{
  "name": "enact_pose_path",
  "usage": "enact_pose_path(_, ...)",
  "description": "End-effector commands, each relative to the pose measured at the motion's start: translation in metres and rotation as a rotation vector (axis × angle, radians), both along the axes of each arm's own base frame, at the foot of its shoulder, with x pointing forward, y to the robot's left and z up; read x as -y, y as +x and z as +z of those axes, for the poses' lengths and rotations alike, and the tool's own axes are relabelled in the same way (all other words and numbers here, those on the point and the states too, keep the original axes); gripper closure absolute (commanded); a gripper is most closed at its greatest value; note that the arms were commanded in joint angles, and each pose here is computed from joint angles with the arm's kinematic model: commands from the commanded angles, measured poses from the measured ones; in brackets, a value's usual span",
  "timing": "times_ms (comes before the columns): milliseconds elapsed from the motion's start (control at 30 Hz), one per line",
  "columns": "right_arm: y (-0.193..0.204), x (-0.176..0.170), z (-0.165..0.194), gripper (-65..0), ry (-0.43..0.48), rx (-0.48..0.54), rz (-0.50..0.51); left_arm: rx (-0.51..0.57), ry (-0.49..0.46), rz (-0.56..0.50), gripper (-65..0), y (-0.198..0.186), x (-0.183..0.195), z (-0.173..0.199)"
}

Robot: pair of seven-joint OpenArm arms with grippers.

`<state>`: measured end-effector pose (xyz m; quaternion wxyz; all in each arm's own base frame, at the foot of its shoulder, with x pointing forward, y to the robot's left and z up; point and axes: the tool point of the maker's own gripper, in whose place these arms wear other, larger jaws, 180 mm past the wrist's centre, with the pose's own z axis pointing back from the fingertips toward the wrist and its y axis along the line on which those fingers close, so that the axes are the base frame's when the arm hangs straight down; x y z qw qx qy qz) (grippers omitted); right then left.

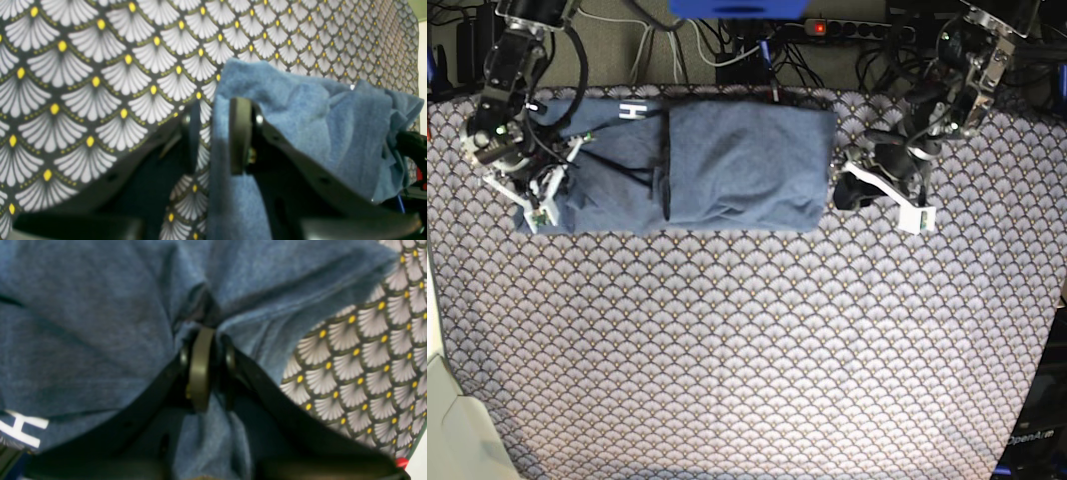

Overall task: Fold the T-shirt properly
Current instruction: 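Grasp both ends of the folded bundle with both grippers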

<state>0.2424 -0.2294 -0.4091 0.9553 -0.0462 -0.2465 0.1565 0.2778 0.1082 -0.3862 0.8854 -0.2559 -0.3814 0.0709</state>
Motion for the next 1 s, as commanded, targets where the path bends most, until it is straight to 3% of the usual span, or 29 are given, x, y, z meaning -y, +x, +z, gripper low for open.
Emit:
enact_pose_path(0,0.007,0.003,0.008,-15.0,-0.008,0.030,0.002,0.043,-0.005,0.002,-14.8,0.008,-0.003,0.011)
enact_pose_path(133,0.005,0.013,0.010,-33.7,-0.012,0.036,-0.035,0.040,-0.004,0.003,-14.8,0.007,-0.003,0.010)
enact_pose_path(233,0.001,0.028,0.013,-41.0,-0.019,0.042,-0.084,0.037,-0.004,0.003,-14.8,0.007,-0.003,0.009)
enact_pose_path(467,0.001,0.041,0.000,-42.1,0.010,0.012,-0.143,0.037,-0.004,0.000,-14.8,0.007,-0.002,0.009)
enact_pose_path(967,0.000,0.017,-0.015,-42.0,0.069,-0.068,-0.154,0.038,-0.004,0.001,-14.8,0.007,-0.002,0.009)
